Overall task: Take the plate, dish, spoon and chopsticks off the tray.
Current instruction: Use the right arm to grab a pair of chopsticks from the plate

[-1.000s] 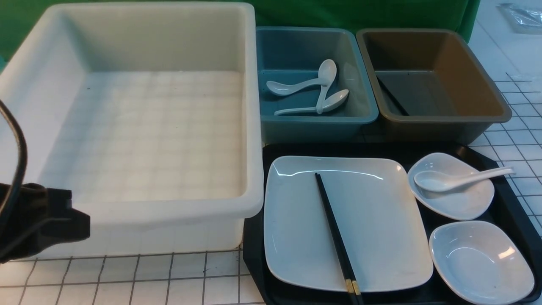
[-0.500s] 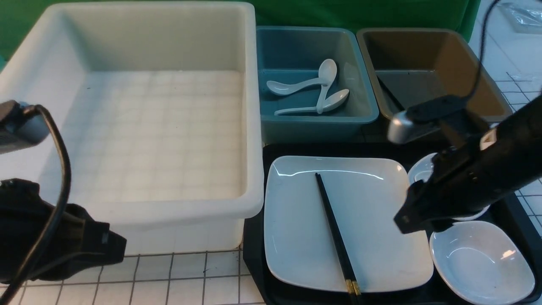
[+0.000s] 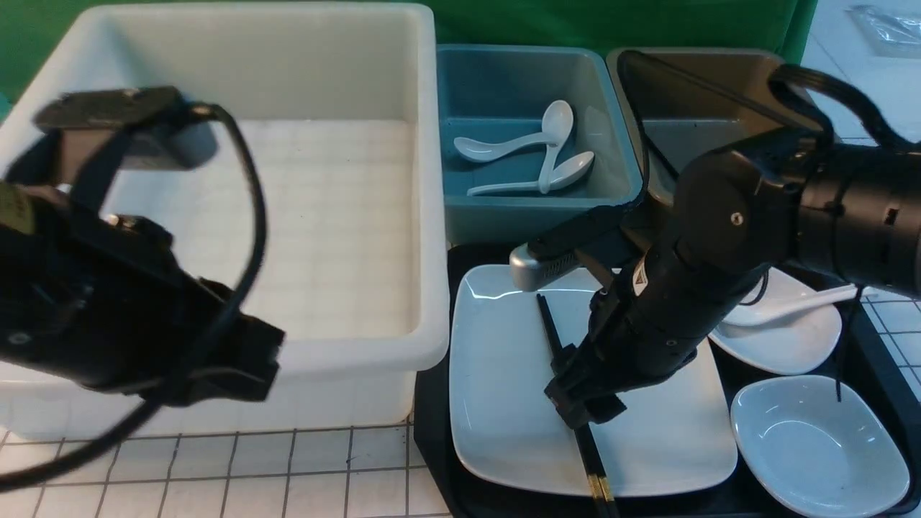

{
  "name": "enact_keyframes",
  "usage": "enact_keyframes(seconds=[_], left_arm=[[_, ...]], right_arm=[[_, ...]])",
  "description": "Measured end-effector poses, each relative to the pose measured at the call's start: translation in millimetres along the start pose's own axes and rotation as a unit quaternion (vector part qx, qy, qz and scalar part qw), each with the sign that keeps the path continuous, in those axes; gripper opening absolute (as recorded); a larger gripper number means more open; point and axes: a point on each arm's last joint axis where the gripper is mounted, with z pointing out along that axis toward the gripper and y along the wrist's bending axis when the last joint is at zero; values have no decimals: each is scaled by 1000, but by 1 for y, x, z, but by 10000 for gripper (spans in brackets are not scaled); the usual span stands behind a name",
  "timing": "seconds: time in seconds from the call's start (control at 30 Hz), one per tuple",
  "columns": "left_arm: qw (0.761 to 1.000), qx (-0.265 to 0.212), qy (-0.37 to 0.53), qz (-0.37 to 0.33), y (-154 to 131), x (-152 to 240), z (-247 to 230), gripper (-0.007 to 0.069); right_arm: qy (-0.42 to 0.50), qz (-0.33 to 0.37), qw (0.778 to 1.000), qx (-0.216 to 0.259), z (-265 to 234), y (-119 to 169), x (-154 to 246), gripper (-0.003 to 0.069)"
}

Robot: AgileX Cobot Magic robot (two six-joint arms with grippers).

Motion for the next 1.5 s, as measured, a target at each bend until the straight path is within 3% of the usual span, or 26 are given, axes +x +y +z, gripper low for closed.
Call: enact_keyframes(seconds=[0.27, 0.77, 1.3, 1.37, 1.4, 1.5], left_arm=[[996, 34, 41, 65, -35, -16, 38, -19], [982, 65, 98, 149, -73, -36, 67, -19], [977, 61, 95, 181, -75, -35, 68, -19], [977, 61, 98, 182, -75, -34, 68, -19], [977, 60, 99, 182, -75, -34, 68, -19], [976, 60, 99, 182, -75, -34, 68, -19]], right_arm=[[19, 12, 1000, 4, 22, -3, -2, 541], [3, 12, 1000, 6, 31, -4, -7, 541], [25, 21, 999, 9, 56, -7, -6, 531], [27, 19, 999, 11, 58, -7, -6, 486], [27, 16, 999, 11, 58, -7, -6, 386], [28, 13, 999, 11, 58, -7, -6, 202]])
